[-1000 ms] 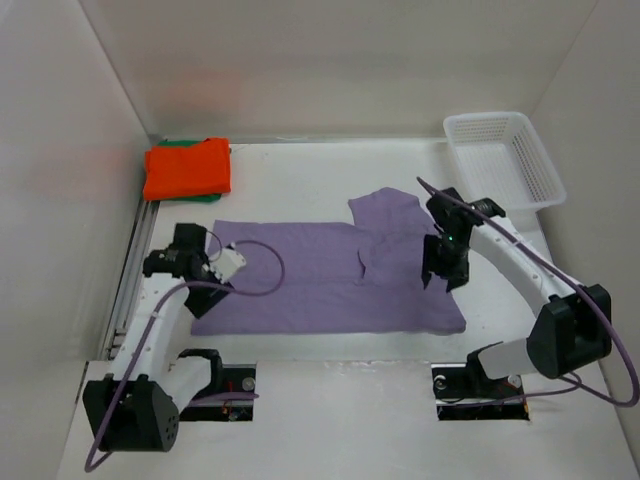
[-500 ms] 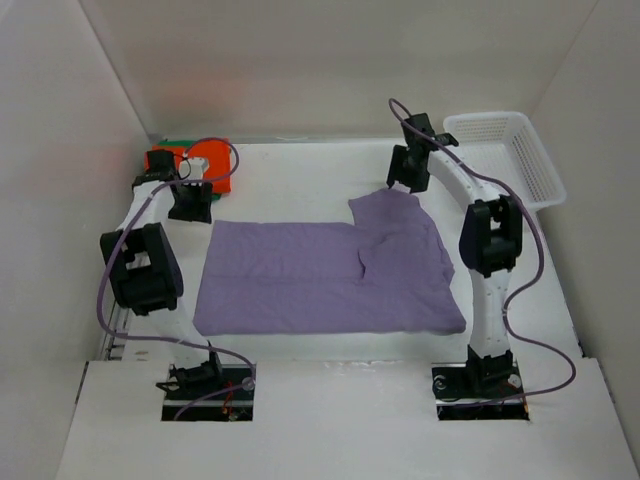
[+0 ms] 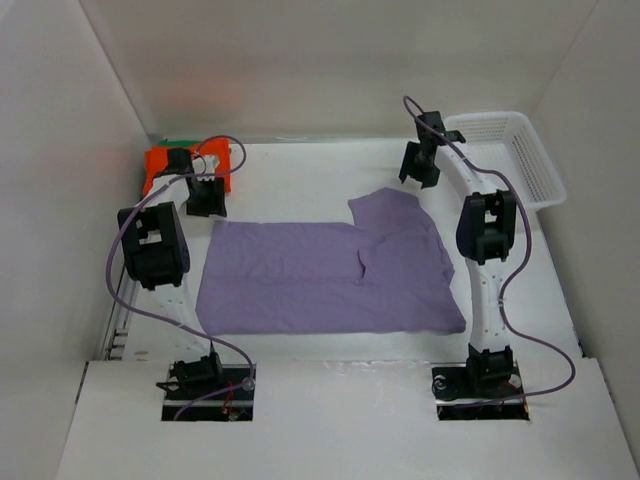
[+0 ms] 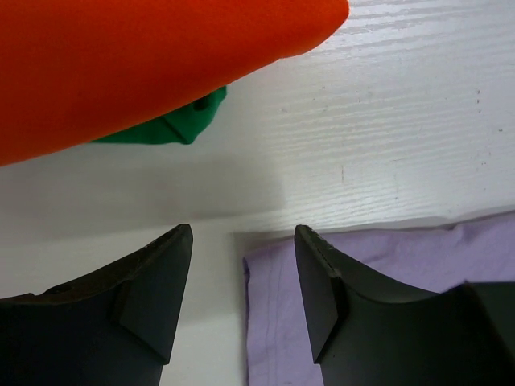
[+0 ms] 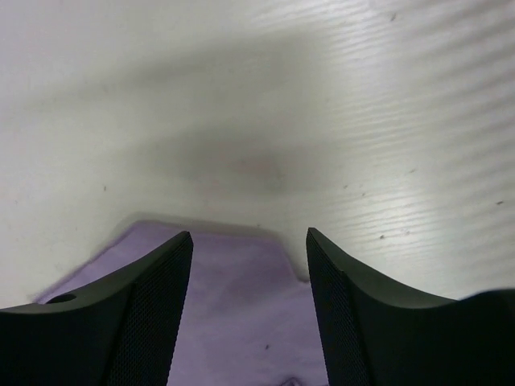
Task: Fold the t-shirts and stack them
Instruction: Grap the side of the flattened tshirt furthest away from the robot with both arms
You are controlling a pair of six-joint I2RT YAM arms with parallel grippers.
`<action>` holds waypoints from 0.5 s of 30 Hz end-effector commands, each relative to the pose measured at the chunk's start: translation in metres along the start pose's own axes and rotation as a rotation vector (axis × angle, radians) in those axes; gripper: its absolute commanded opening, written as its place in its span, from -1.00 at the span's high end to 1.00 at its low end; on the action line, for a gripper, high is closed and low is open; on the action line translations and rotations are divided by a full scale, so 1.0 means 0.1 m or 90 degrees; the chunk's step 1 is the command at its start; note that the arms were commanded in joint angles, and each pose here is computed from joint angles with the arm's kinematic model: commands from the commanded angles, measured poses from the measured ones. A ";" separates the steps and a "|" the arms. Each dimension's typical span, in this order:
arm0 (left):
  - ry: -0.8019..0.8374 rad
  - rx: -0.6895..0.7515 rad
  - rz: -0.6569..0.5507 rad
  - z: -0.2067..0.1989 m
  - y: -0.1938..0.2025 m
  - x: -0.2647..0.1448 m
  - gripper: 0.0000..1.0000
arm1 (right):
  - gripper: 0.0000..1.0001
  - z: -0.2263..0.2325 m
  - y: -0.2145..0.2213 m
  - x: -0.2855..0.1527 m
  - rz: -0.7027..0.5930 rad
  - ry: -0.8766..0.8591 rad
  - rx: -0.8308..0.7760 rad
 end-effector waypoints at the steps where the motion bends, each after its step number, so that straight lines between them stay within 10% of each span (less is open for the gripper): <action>1: 0.016 -0.005 0.002 -0.14 -0.06 0.02 -0.05 | -0.26 0.08 0.14 -0.07 0.052 -0.022 -0.017; 10: 0.017 0.011 0.075 -0.14 0.27 0.08 0.04 | -0.29 0.17 0.22 -0.19 0.091 -0.050 -0.023; 15: 0.021 0.042 0.095 -0.22 0.36 0.14 0.51 | -0.12 0.17 0.20 -0.17 0.095 -0.053 -0.028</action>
Point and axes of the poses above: each gripper's point midway between its finger pads, its own x axis out along the fingers, its own z axis along the line the jaws close on, y = z × x, the point moved 7 cm from there along -x, back along the fingers, and after that the axes turned 13 degrees about -x, right-handed, at the moved point
